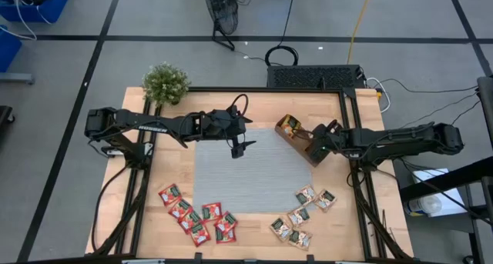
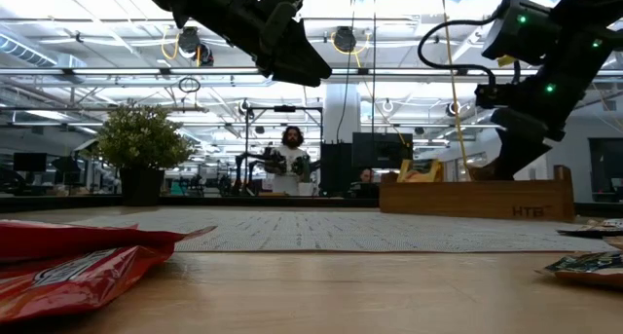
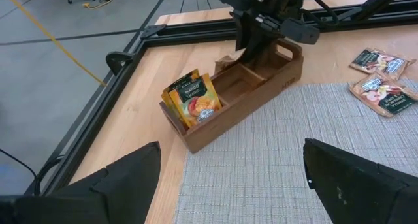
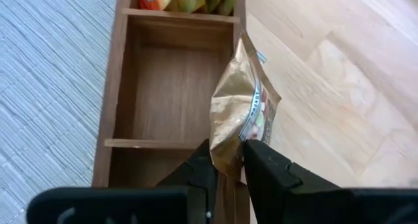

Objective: Pick & Place Tea
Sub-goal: Put the brown tea bag into the right section of the wooden organizer

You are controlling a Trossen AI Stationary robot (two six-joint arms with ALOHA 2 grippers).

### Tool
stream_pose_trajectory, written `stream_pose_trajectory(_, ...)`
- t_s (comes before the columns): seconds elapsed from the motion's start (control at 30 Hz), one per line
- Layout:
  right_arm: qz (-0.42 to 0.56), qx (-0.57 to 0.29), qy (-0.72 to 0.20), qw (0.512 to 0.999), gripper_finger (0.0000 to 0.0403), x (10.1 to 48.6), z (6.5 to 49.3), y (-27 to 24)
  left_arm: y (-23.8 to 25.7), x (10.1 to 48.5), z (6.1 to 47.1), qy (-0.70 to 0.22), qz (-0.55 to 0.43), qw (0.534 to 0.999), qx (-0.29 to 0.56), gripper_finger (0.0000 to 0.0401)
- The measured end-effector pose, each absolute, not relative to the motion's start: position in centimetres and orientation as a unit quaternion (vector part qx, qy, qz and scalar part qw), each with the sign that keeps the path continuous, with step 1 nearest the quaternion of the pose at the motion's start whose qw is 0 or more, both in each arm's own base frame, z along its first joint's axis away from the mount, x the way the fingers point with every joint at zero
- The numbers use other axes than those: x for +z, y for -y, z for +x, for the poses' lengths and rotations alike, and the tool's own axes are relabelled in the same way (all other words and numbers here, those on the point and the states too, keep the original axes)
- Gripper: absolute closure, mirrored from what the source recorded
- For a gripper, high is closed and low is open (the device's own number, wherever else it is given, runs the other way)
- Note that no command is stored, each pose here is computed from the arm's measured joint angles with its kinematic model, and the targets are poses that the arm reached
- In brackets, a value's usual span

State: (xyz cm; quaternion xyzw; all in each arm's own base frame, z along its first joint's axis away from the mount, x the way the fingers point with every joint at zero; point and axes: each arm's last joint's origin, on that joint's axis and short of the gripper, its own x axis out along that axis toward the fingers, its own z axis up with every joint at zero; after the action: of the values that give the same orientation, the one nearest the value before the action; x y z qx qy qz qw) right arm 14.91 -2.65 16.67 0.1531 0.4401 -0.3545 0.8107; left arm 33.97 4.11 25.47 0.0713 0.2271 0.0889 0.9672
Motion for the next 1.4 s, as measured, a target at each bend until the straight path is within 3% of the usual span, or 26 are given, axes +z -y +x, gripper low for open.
stream_pose_trajectory(0.27, 0.142, -0.346, -0.44, 0.816, 0.0396, 16.8, 14.9, 2.6, -4.1, 25.5, 34.0, -0.227, 0.071, 0.967, 0.089, 0.0036)
stream_pose_trajectory(0.77, 0.164, -0.327, -0.35, 0.862, 0.0402, 19.3, 13.7, 2.3, -4.1, 25.5, 34.0, -0.227, 0.071, 0.967, 0.089, 0.0036)
stream_pose_trajectory(0.97, 0.215, -0.274, -0.317, 0.882, 0.0402, 20.4, 12.6, 1.3, -4.1, 25.5, 34.0, -0.227, 0.071, 0.967, 0.089, 0.0036)
stream_pose_trajectory(1.4, 0.245, -0.306, -0.386, 0.835, 0.0402, 18.6, 11.5, -1.3, -4.1, 25.5, 34.0, -0.227, 0.071, 0.967, 0.089, 0.0036)
